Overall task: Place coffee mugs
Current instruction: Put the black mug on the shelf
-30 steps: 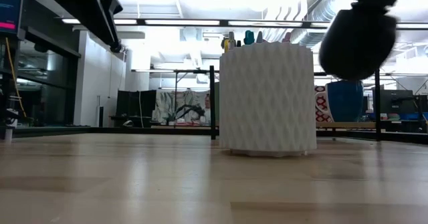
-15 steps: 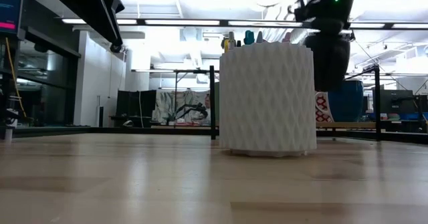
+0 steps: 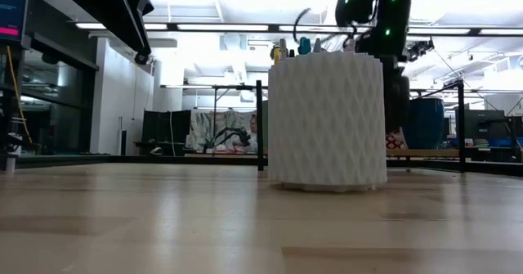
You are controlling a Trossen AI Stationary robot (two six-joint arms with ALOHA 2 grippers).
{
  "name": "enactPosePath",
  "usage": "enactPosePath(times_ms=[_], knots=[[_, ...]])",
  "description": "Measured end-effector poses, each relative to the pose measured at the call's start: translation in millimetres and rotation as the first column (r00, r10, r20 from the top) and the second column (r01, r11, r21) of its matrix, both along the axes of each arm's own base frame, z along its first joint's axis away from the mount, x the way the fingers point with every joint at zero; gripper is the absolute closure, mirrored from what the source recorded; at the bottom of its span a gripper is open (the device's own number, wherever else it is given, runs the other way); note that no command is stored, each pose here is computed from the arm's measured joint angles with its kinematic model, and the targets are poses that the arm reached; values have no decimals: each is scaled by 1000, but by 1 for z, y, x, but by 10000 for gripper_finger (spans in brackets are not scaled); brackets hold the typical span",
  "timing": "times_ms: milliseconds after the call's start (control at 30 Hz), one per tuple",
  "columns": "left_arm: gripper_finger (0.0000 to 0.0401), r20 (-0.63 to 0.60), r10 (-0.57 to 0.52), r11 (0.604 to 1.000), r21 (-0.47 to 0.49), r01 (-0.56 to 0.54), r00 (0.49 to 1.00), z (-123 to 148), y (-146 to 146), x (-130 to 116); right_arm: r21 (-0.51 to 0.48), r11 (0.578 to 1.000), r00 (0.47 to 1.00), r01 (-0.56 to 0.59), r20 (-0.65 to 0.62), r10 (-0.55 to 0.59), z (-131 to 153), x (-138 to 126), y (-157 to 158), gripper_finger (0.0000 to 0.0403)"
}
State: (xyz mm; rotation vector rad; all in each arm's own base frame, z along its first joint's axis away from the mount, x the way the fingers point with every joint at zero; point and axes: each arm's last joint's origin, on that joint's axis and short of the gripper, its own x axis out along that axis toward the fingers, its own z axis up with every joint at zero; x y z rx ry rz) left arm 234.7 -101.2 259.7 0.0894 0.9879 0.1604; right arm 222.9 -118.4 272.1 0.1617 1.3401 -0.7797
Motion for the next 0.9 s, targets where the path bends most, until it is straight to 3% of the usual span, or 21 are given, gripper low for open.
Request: enactPosePath(times_ms=[333,900], knots=[[298,1,0,1000,-1,0,1000,0,0,0,30,999,997,45,-70,-43,-27,7,-33,403],[298,2,1,1000,-2,-1,1000,0,0,0,29,997,995,73,-75,-70,-27,-1,-47,403]])
